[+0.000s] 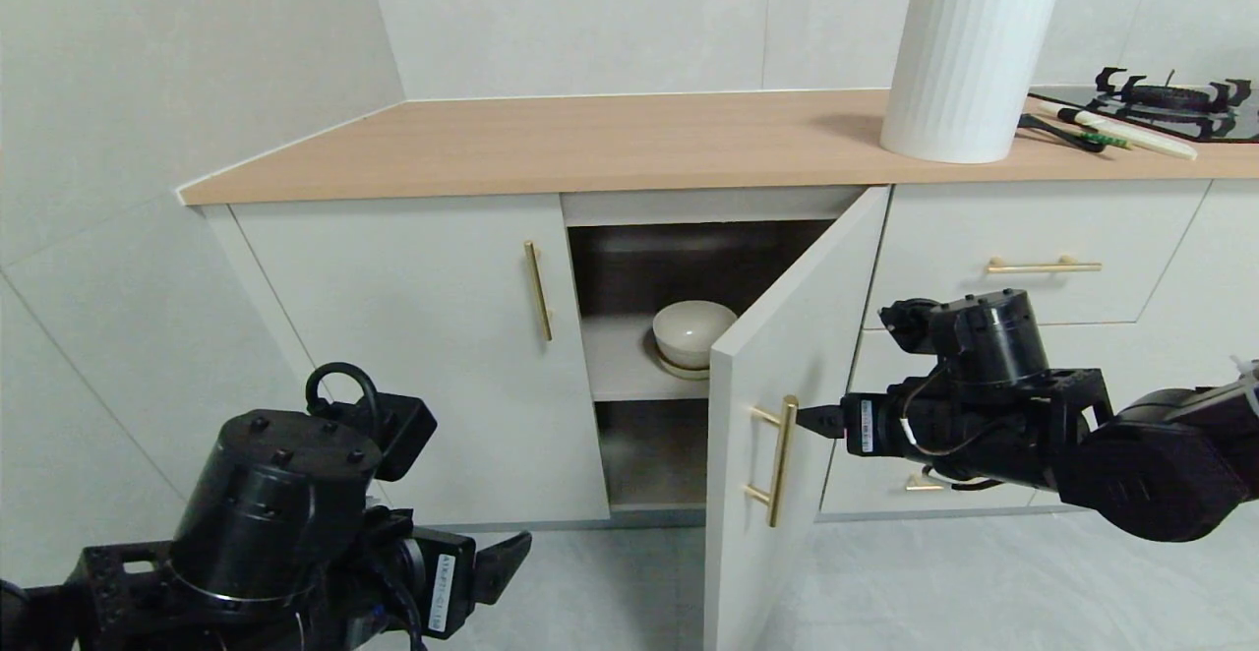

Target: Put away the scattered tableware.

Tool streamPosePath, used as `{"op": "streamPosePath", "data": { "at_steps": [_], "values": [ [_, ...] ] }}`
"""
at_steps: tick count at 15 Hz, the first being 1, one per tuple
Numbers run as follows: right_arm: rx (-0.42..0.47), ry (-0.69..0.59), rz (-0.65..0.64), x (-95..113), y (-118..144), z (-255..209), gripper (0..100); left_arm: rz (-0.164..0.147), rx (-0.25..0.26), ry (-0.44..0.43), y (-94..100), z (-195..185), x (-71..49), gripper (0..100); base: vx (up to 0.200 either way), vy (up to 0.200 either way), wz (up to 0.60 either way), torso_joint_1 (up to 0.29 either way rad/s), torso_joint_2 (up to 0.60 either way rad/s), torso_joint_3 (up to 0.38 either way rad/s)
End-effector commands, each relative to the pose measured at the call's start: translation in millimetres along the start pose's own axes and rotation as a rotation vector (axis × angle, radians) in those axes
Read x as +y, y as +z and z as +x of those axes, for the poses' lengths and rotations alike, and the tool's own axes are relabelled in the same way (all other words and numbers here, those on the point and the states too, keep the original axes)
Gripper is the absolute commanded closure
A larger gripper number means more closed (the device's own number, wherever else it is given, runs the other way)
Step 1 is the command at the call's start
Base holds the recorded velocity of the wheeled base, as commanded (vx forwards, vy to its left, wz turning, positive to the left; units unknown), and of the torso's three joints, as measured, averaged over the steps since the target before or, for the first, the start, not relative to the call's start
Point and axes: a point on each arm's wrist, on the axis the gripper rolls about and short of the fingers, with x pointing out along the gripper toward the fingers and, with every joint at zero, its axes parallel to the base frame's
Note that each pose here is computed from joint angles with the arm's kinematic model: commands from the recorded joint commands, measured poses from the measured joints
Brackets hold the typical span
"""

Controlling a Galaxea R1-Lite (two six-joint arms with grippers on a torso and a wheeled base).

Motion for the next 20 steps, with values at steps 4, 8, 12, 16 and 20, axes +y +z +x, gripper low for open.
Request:
{"op": "streamPosePath", "data": {
  "at_steps": [4, 8, 12, 16, 20],
  "values": [
    [-0.028, 0.003, 0.03, -1, -4, 16, 0, -0.007, -0.016, 0.004, 1.3, 1, -0.7, 0, 0.0, 0.0, 0.0, 0.0, 0.0, 0.0],
    [-0.032, 0.01, 0.035, 1, -6, 21, 0, 0.001, -0.009, 0.007, 0.0, 2, -0.4, 0, 0.15, 0.0, 0.0, 0.003, 0.0, 0.004],
    [-0.032, 0.01, 0.048, 2, -6, 21, 0, 0.001, -0.009, 0.007, -0.3, 2, -0.3, 0, 0.1, 0.0, 0.0, -0.004, 0.0, 0.002],
    [-0.046, 0.015, 0.049, 1, -6, 24, 0, 0.001, -0.009, 0.007, -0.3, 2, -0.3, 0, 0.0, 0.0, 0.0, 0.0, 0.0, 0.0],
    [-0.084, 0.016, 0.075, 1, -7, 34, 0, 0.001, -0.008, 0.008, -0.4, 2, -0.4, 0, 0.0, 0.0, 0.0, 0.0, 0.0, 0.0]
  ]
}}
